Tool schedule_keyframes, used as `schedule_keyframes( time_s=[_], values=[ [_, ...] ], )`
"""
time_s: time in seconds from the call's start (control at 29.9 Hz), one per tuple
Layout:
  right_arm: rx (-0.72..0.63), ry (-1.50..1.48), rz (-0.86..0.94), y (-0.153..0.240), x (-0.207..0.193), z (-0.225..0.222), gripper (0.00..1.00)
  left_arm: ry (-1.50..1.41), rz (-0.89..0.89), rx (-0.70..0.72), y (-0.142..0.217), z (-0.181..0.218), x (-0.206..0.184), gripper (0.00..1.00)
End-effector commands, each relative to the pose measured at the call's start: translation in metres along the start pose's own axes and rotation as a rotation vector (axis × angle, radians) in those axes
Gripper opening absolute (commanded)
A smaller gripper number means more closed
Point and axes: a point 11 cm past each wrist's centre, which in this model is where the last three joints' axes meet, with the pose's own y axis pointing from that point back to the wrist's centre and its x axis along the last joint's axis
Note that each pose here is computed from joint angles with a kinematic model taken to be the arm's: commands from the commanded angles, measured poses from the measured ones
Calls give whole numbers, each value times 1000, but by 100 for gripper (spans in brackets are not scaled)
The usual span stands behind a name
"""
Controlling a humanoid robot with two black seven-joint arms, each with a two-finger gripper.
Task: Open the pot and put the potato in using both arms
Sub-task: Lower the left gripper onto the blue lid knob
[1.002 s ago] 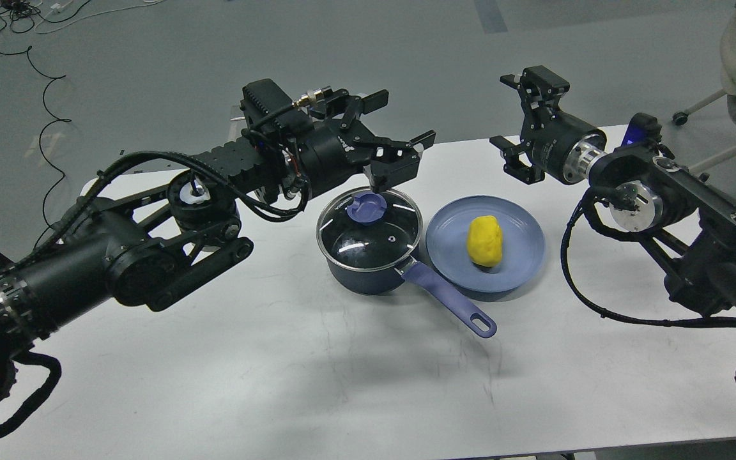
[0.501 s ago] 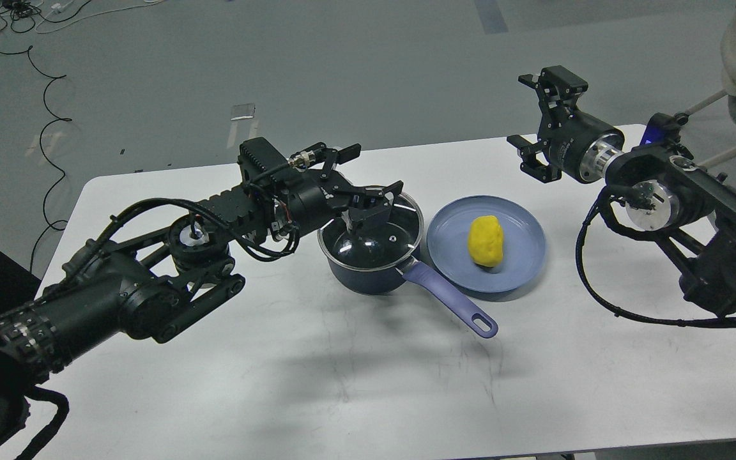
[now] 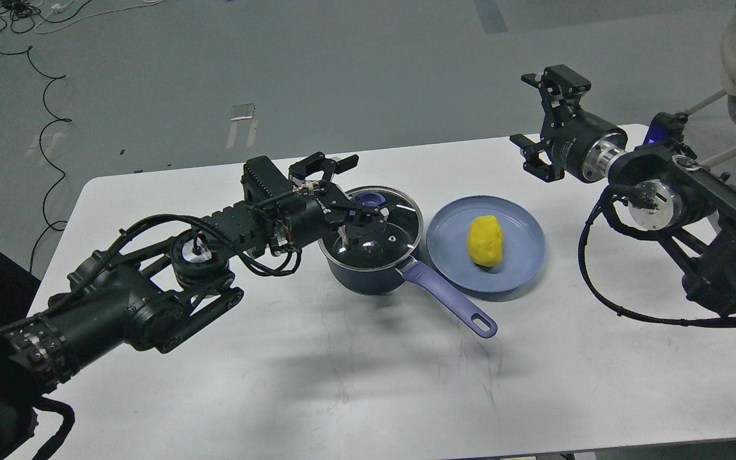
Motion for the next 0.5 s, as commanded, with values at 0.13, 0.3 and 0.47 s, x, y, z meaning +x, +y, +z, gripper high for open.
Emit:
schedule_keyframes(
  time_s=[0.13,0.3,0.47],
  values=[
    [-5,-1,6,1,2,3,100,12,-10,-17,-9,7,-6,98],
    [-7,-1,8,1,3,3,100,13,-24,-22,-11,10,-11,98],
    [-5,4,13,3,5,2,100,13,-28,-22,-11,10,-14,98]
  ],
)
